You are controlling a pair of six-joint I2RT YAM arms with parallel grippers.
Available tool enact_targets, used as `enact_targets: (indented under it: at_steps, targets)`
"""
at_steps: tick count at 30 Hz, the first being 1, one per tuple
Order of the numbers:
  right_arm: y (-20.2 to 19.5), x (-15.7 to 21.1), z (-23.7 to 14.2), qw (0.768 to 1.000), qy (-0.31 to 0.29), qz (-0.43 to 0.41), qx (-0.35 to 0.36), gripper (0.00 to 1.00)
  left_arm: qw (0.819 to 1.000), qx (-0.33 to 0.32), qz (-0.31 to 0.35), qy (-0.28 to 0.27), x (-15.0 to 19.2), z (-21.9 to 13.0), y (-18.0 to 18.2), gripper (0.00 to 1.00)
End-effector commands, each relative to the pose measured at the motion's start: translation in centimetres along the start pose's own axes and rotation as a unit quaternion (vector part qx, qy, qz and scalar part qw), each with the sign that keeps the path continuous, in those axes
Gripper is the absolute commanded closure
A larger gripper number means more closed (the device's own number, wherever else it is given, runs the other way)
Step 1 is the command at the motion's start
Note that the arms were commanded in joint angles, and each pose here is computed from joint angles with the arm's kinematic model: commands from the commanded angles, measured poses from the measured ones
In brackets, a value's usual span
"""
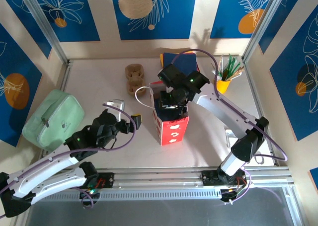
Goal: Pack the takeout coffee
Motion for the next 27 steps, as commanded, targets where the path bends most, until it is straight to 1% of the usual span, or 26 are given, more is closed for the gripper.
enact_targets:
  at_steps: [1,4,9,17,24,27]
  targets:
    - [1.0,0.5,-2.8,0.999,-0.009,-0.003,-0.045,0.71,1.0,-0.01,-0.001,-0.002,0.0,-0.1,0.6,0.0]
    - [1.8,1.3,-2.9,0.997,0.009,-0.007,-0.078,0.72,1.0,-0.011,0.0,-0.003,-0.2,-0.2,0.6,0.0]
    - [1.4,2.3,-1.6,0.997,0.039,0.001,-0.07,0.73,1.0,-0.011,0.0,-0.004,-0.2,-0.3,0.6,0.0]
    - [0.3,3.2,1.1,0.997,0.077,0.009,-0.028,0.74,1.0,-0.011,0.001,-0.003,-0.2,-0.2,0.5,0.0]
    - [-1.0,3.0,2.2,0.996,0.083,0.016,0.029,0.75,1.0,-0.011,0.004,-0.001,-0.2,-0.1,0.5,0.01]
    - [-1.3,2.8,2.2,0.996,0.08,0.017,0.04,0.75,1.0,-0.012,0.003,-0.001,-0.1,-0.2,0.6,0.0]
Point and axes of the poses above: each hand's point on the last joint's axis, 136 mm out from that joint toward the fingers, its own z axis out along the fingers, its own y axis along the line the jaws close on, x = y × z, the point moved 1 cm from there along -z, back along the fingers, and after that the axes turned 11 degrees about z, right-handed, at the moved point
